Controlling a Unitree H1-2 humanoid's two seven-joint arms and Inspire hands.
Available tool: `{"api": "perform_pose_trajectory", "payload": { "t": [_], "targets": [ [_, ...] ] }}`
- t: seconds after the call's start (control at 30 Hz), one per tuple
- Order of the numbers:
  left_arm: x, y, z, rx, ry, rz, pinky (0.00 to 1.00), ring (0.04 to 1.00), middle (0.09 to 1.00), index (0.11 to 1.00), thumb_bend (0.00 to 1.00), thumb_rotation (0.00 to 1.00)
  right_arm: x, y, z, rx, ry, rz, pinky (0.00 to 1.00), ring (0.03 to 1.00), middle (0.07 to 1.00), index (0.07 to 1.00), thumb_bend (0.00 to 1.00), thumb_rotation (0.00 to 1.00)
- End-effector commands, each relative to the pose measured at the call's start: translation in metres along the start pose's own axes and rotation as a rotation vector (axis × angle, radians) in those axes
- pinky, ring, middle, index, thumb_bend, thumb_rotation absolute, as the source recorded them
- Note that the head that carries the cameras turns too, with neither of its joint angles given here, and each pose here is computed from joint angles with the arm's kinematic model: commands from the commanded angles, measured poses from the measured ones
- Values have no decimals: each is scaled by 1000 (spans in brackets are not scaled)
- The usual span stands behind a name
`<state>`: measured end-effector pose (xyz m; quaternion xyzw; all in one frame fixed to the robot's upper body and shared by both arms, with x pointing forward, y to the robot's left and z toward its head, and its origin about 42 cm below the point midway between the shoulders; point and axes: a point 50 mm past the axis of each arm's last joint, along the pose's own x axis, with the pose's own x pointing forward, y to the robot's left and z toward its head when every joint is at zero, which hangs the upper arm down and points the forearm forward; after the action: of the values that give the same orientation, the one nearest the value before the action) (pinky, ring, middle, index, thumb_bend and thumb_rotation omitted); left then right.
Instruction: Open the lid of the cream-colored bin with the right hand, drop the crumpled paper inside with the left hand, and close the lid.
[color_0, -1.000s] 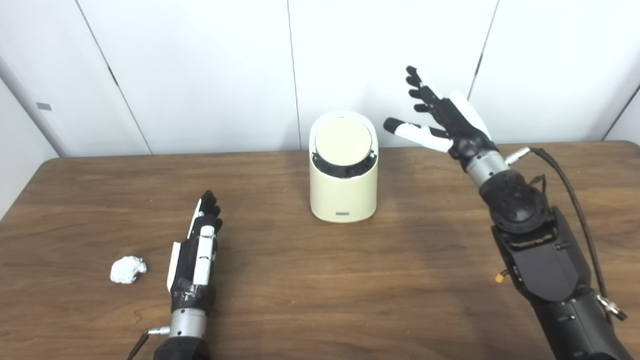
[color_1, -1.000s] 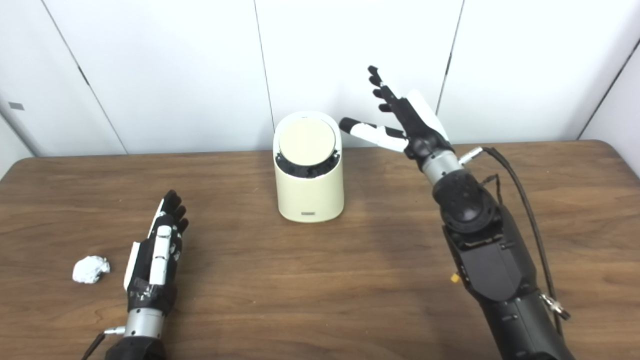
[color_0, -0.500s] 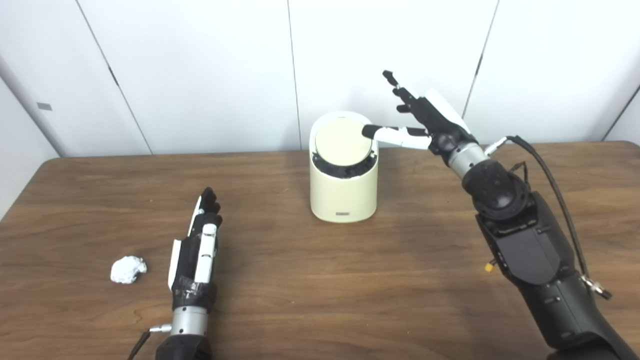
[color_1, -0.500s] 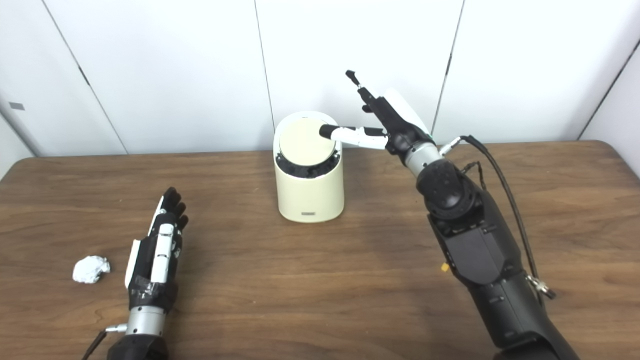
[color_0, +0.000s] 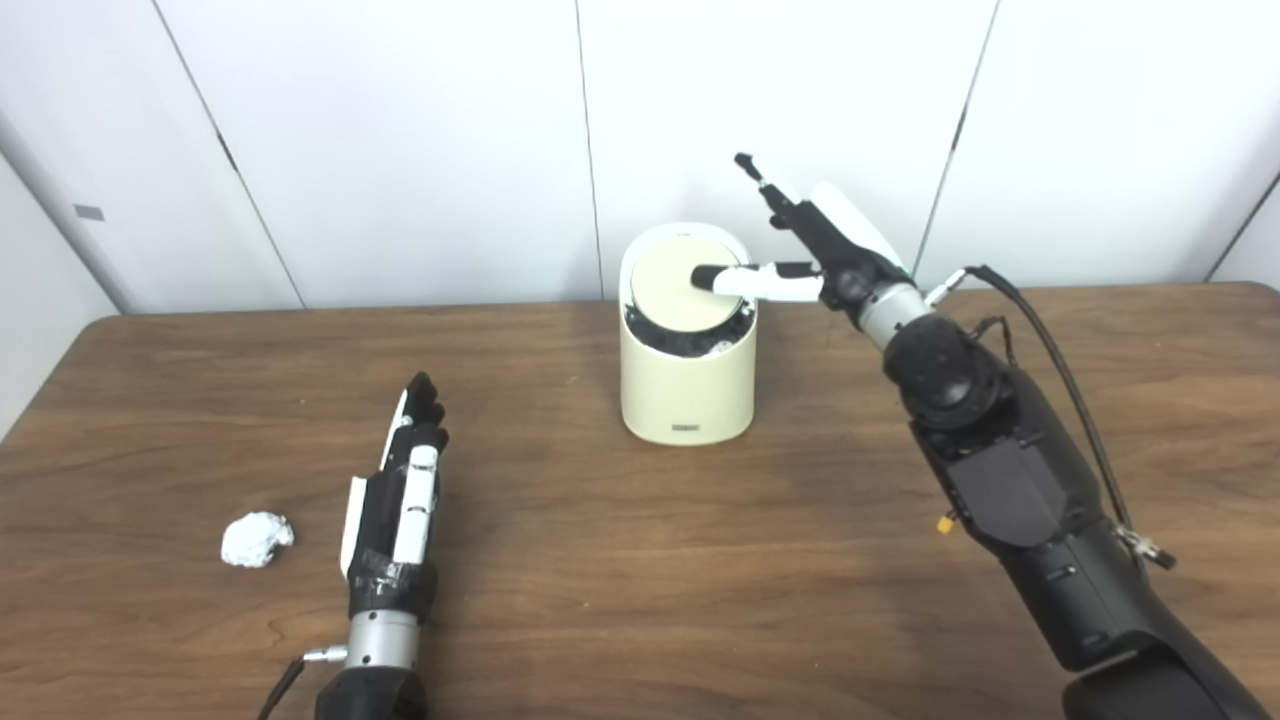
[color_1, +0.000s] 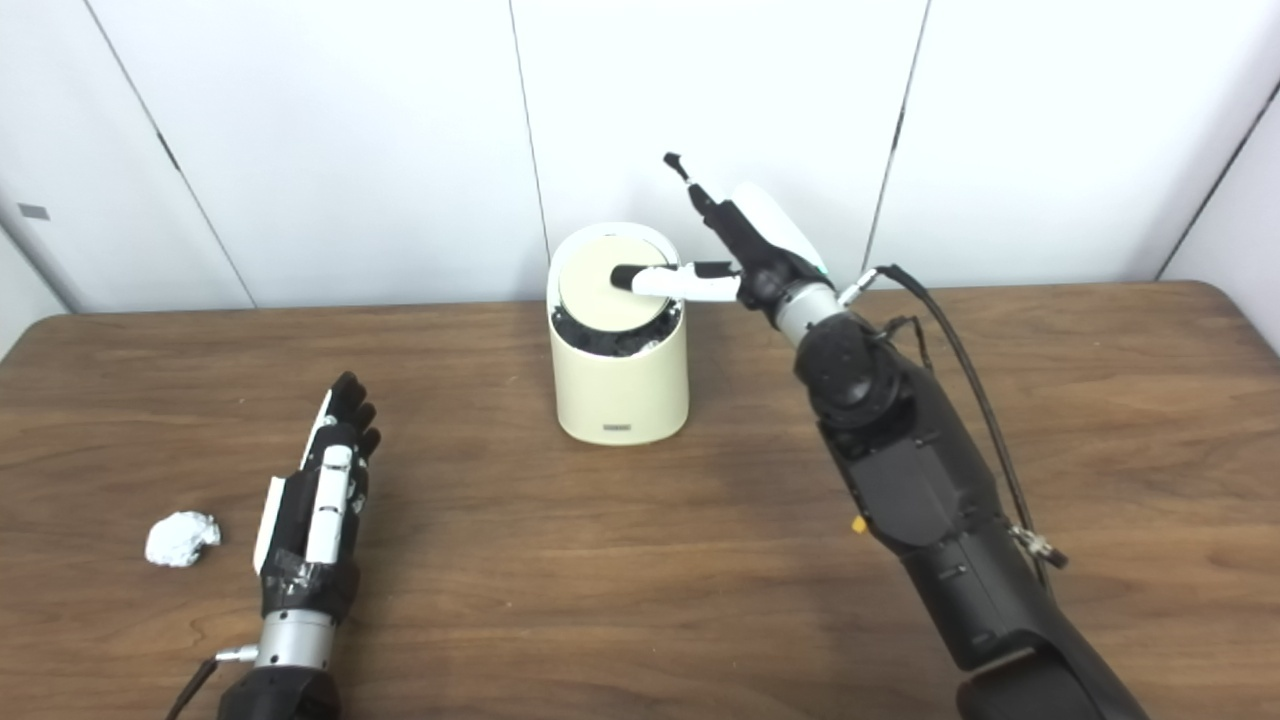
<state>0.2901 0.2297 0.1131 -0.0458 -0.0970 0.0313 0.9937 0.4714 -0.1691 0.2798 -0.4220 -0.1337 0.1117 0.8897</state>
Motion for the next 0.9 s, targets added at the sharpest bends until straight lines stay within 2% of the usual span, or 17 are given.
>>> {"api": "perform_pose_trajectory", "payload": {
  "t": [0.0,0.13,0.23,0.43,0.67,0.87],
  "targets": [
    [-13,-11,-24,-40,80,-1,1000,1000,1000,1000,363,798,14,-22,28,-60,-110,-81,889,944,965,994,725,630],
    [-13,-12,-24,-34,84,4,1000,1000,1000,1000,377,795,16,-16,31,-102,-108,-69,964,967,972,1000,724,639],
    [-14,-13,-24,-30,87,6,1000,1000,1000,1000,366,815,16,-13,34,-147,-101,-59,994,991,977,1000,698,560],
    [-14,-14,-23,-29,86,5,1000,1000,1000,1000,361,828,13,-9,34,-197,-99,-50,1000,1000,990,1000,703,482],
    [-14,-14,-23,-32,86,4,1000,1000,1000,1000,370,829,10,-8,31,-275,-124,-66,1000,1000,990,1000,706,458],
    [-15,-13,-22,-38,84,7,1000,1000,1000,1000,364,834,9,-9,30,-282,-116,-70,1000,1000,989,1000,699,452]
  ]
}}
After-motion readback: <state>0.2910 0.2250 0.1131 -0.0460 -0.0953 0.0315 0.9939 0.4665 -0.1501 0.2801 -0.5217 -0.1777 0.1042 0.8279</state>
